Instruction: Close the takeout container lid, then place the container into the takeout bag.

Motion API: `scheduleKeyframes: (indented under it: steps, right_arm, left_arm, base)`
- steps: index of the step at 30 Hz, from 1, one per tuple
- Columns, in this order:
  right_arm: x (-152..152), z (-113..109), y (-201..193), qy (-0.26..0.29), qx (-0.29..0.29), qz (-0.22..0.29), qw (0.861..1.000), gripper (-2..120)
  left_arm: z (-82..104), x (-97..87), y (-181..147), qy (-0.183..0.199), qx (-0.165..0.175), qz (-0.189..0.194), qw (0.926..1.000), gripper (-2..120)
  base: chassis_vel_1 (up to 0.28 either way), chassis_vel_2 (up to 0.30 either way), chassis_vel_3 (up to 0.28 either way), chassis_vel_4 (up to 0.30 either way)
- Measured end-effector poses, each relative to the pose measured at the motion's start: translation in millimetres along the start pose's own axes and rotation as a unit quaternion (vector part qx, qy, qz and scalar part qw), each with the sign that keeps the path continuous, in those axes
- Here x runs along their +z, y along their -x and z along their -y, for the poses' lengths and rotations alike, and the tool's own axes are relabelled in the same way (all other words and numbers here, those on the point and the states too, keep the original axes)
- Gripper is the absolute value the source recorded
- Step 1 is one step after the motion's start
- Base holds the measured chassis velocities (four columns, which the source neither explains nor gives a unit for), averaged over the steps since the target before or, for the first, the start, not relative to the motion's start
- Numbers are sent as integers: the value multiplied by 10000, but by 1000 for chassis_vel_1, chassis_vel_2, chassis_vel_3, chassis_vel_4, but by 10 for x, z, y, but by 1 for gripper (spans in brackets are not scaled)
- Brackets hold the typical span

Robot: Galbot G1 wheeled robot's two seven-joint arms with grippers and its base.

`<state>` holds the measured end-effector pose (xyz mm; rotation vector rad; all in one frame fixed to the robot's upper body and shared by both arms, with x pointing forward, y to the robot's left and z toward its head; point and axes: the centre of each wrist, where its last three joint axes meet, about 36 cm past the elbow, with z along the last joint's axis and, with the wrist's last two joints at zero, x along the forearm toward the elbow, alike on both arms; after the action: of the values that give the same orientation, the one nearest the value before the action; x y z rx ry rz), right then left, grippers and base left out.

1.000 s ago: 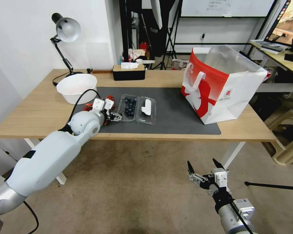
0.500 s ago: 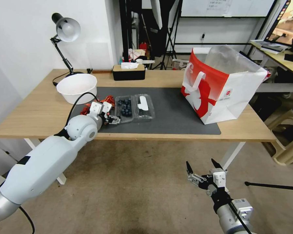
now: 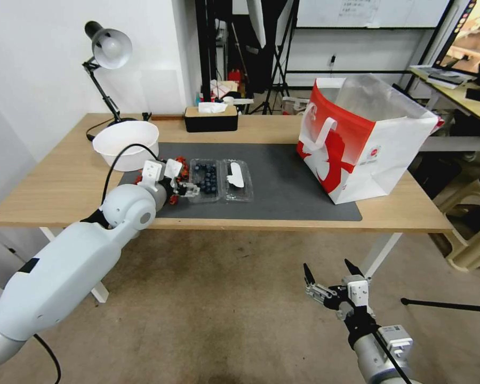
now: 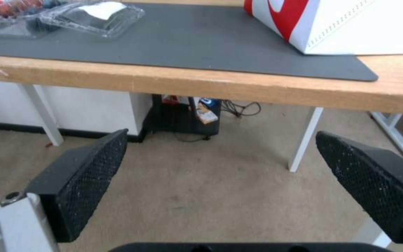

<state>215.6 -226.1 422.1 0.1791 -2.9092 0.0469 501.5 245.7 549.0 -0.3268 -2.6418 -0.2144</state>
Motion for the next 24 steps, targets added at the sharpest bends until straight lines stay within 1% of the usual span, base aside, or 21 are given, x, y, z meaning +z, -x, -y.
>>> scheduleKeyframes:
  steps: [1, 2, 3, 4, 5, 6, 8, 9, 12, 13, 14, 15, 16, 17, 19, 21, 22, 23, 24]
  right_arm:
    - [0, 0, 0, 0, 0, 0, 10000, 100]
    - [-21, -3, -2, 18, 7, 47, 10000, 100]
    - [-33, -4, -5, 29, 7, 77, 10000, 100]
    - [-41, -3, -8, 40, 7, 103, 9999, 100]
    - [-41, -3, -8, 40, 7, 103, 9999, 100]
    - [-58, 1, -15, 71, 13, 164, 9998, 100]
    - [-79, 12, -19, 132, 18, 285, 9995, 100]
    - [-79, 12, -19, 132, 18, 285, 9995, 100]
    - [-84, 25, -10, 221, -30, 516, 9984, 100]
    - [-84, 25, -10, 221, -30, 516, 9984, 100]
    - [-75, 31, -5, 281, -64, 672, 9973, 100]
    - [-66, 35, -14, 311, -65, 805, 9963, 100]
    - [-55, 35, -32, 327, -50, 888, 9955, 100]
    - [-55, 35, -32, 327, -50, 888, 9955, 100]
    - [-51, 25, -92, 384, 35, 1171, 9924, 100]
    - [-70, 18, -94, 415, 47, 1334, 9902, 100]
    - [-70, 18, -94, 415, 47, 1334, 9902, 100]
    - [-77, 16, -87, 430, 44, 1389, 9894, 100]
    - [-83, 13, -77, 446, 35, 1450, 9884, 100]
  left_arm:
    - [0, 0, 0, 0, 0, 0, 10000, 100]
    - [-25, -15, -165, -207, -44, 143, 9997, 100]
    - [-36, -5, -241, -277, -83, 226, 9993, 100]
    - [-42, 20, -307, -336, -119, 308, 9989, 100]
    - [-42, 20, -307, -336, -119, 308, 9989, 100]
    - [-55, 116, -452, -468, -225, 514, 9973, 100]
    - [-23, 311, -637, -581, -310, 610, 9960, 100]
    - [-23, 311, -637, -581, -310, 610, 9960, 100]
    - [47, 530, -872, -672, -398, 752, 9941, 100]
    - [47, 530, -872, -672, -398, 752, 9941, 100]
    - [123, 678, -989, -730, -386, 751, 9937, 100]
    - [176, 770, -1044, -774, -404, 815, 9928, 100]
    - [208, 829, -1056, -804, -409, 879, 9920, 100]
    - [208, 829, -1056, -804, -409, 879, 9920, 100]
    - [298, 1005, -1063, -891, -383, 1181, 9883, 100]
    - [387, 1184, -1124, -995, -416, 1372, 9847, 100]
    - [387, 1184, -1124, -995, -416, 1372, 9847, 100]
    - [416, 1257, -1153, -1041, -448, 1451, 9829, 100]
    - [451, 1370, -1193, -1112, -496, 1566, 9801, 100]
  base:
    - [0, 0, 0, 0]
    - [0, 0, 0, 0]
    - [0, 0, 0, 0]
    - [0, 0, 0, 0]
    - [0, 0, 0, 0]
    - [0, 0, 0, 0]
    - [0, 0, 0, 0]
    - [0, 0, 0, 0]
    - [0, 0, 0, 0]
    - [0, 0, 0, 0]
    - [0, 0, 0, 0]
    - [0, 0, 0, 0]
    - [0, 0, 0, 0]
    - [0, 0, 0, 0]
    - [0, 0, 0, 0]
    - [0, 0, 0, 0]
    - [0, 0, 0, 0]
    - [0, 0, 0, 0]
    - [0, 0, 0, 0]
